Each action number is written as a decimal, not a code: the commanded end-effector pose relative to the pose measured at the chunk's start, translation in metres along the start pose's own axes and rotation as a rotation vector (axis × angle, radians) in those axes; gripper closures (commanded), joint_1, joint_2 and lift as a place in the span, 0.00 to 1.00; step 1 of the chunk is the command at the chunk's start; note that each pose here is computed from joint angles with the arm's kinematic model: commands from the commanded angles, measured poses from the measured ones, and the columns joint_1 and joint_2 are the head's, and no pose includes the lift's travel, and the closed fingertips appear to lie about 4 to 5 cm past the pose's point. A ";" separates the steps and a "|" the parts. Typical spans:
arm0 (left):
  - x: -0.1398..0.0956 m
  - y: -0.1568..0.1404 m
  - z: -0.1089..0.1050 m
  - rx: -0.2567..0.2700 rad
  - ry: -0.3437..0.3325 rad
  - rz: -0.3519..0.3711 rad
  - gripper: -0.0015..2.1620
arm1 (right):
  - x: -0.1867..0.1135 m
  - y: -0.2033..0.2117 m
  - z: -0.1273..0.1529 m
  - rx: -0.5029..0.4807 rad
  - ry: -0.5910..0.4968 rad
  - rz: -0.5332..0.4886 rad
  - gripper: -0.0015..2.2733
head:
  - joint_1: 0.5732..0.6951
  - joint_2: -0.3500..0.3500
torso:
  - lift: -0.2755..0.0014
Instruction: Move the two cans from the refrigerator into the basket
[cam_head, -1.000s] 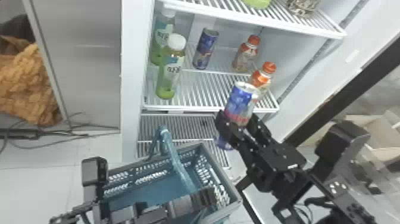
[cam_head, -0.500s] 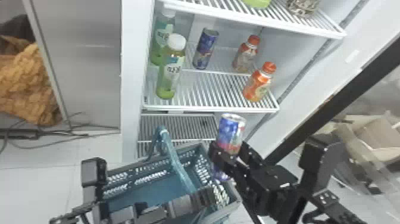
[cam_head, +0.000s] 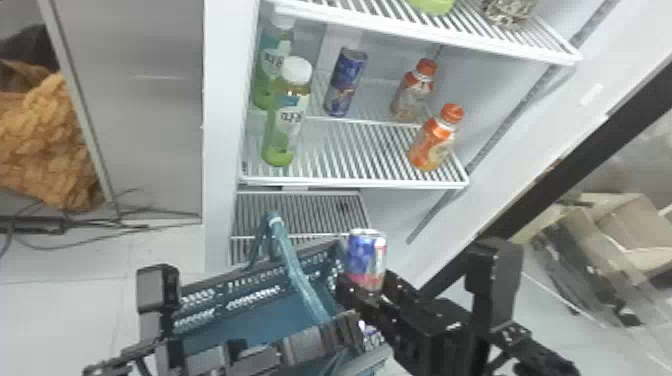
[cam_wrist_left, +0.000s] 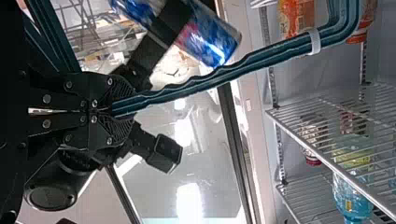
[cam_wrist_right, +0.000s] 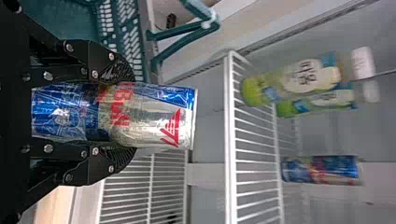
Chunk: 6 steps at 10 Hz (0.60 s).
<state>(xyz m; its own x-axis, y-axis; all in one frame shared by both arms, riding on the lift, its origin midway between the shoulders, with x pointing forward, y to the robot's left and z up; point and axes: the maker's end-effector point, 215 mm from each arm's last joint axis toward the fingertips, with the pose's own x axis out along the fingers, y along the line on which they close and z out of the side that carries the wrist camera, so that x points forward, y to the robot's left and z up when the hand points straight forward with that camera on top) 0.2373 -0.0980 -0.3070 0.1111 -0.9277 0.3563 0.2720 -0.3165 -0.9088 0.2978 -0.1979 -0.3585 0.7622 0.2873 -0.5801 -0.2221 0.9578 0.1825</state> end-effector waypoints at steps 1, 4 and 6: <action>0.000 0.001 0.000 -0.001 0.001 0.001 0.55 | 0.009 0.000 -0.009 0.013 0.020 0.012 0.43 | 1.00 0.00 | 0.00; 0.000 -0.001 0.000 0.000 0.001 -0.004 0.55 | 0.013 -0.002 -0.010 0.008 0.023 0.023 0.28 | 1.00 0.00 | 0.00; 0.000 -0.001 0.000 0.000 0.001 -0.004 0.55 | 0.013 -0.002 0.003 0.000 -0.021 0.022 0.19 | 1.00 0.00 | 0.00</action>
<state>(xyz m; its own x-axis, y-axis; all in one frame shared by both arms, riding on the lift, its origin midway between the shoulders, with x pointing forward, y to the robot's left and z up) 0.2372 -0.0983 -0.3072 0.1101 -0.9281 0.3556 0.2720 -0.3160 -0.9089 0.3072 -0.1956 -0.3678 0.7598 0.3100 -0.5715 -0.2389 0.9506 0.1981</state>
